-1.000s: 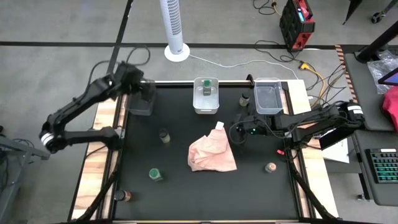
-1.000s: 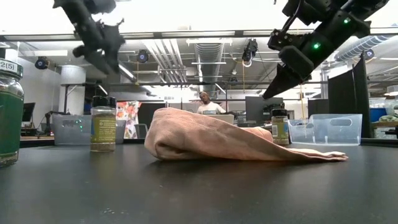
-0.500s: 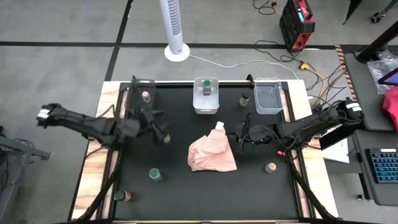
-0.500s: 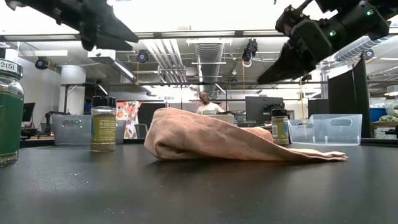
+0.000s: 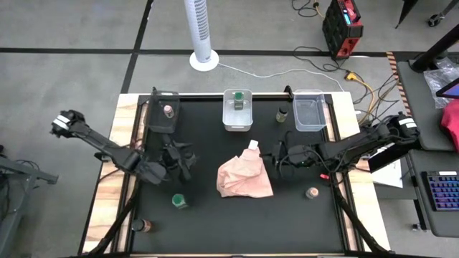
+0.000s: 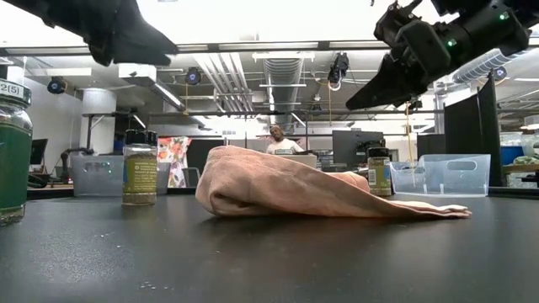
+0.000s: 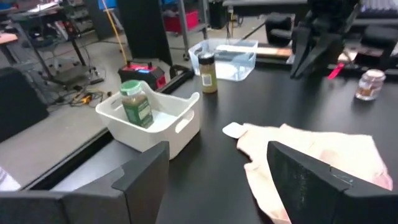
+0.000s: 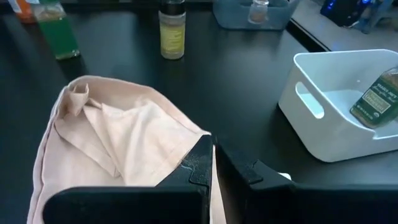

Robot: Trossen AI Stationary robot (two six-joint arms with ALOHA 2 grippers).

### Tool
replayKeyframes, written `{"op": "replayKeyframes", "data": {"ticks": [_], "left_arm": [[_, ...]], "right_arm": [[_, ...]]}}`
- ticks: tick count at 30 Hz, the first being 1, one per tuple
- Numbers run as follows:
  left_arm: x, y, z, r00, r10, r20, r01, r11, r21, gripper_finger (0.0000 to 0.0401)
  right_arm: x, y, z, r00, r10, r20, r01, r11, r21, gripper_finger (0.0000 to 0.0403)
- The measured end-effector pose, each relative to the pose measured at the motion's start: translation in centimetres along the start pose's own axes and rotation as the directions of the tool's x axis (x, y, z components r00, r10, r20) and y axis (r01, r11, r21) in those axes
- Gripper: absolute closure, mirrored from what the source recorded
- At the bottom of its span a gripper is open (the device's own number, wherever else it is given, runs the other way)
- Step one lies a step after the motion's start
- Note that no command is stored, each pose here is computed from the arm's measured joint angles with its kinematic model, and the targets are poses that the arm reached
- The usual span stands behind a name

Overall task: Sort spices by type
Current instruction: Put the left black spice bottle into the transparent bin

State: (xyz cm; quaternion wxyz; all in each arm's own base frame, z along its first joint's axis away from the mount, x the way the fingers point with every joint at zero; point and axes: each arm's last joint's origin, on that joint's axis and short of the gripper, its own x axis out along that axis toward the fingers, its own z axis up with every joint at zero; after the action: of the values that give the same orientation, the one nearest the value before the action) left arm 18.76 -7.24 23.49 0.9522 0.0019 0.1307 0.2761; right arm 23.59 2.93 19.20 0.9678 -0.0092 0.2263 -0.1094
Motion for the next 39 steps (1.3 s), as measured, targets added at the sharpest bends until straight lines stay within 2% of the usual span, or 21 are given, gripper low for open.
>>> {"op": "replayKeyframes", "data": {"ticks": [7, 12, 20, 24, 29, 34, 39], "left_arm": [[1.3, -1.8, -1.0, 1.000, -0.023, -0.018, 0.024, 1.000, 0.020, 0.0147], [1.9, -3.3, -0.4, 0.997, -0.076, -0.014, 0.077, 0.993, 0.093, 0.0147], [3.0, -4.7, 1.2, 0.998, -0.061, -0.006, 0.061, 0.974, 0.218, 0.0147], [3.3, -4.8, 1.3, 0.998, -0.055, -0.008, 0.055, 0.964, 0.262, 0.0147], [3.6, -4.5, 1.3, 0.999, -0.049, -0.011, 0.050, 0.964, 0.260, 0.0147], [4.4, -4.2, 1.4, 0.989, -0.142, -0.048, 0.150, 0.958, 0.246, 0.0147], [5.0, -3.8, 1.2, 0.982, -0.179, -0.051, 0.186, 0.947, 0.261, 0.0147]], "right_arm": [[-0.1, 0.2, -0.2, 0.998, 0.016, 0.065, -0.014, 0.999, -0.037, 0.0390], [-0.1, 0.2, -0.1, 0.997, 0.016, 0.070, -0.013, 0.999, -0.049, 0.0390], [-0.1, 0.2, 0.1, 0.996, 0.018, 0.090, -0.009, 0.995, -0.098, 0.0390], [-0.1, 0.2, 0.1, 0.996, 0.019, 0.091, -0.009, 0.994, -0.109, 0.0390], [-0.1, 0.2, 0.1, 0.996, 0.019, 0.089, -0.009, 0.994, -0.112, 0.0390], [-0.1, 0.2, 0.1, 0.996, 0.020, 0.089, -0.008, 0.992, -0.127, 0.0390], [-0.1, 0.2, 0.1, 0.996, 0.020, 0.089, -0.009, 0.992, -0.128, 0.0390]]}}
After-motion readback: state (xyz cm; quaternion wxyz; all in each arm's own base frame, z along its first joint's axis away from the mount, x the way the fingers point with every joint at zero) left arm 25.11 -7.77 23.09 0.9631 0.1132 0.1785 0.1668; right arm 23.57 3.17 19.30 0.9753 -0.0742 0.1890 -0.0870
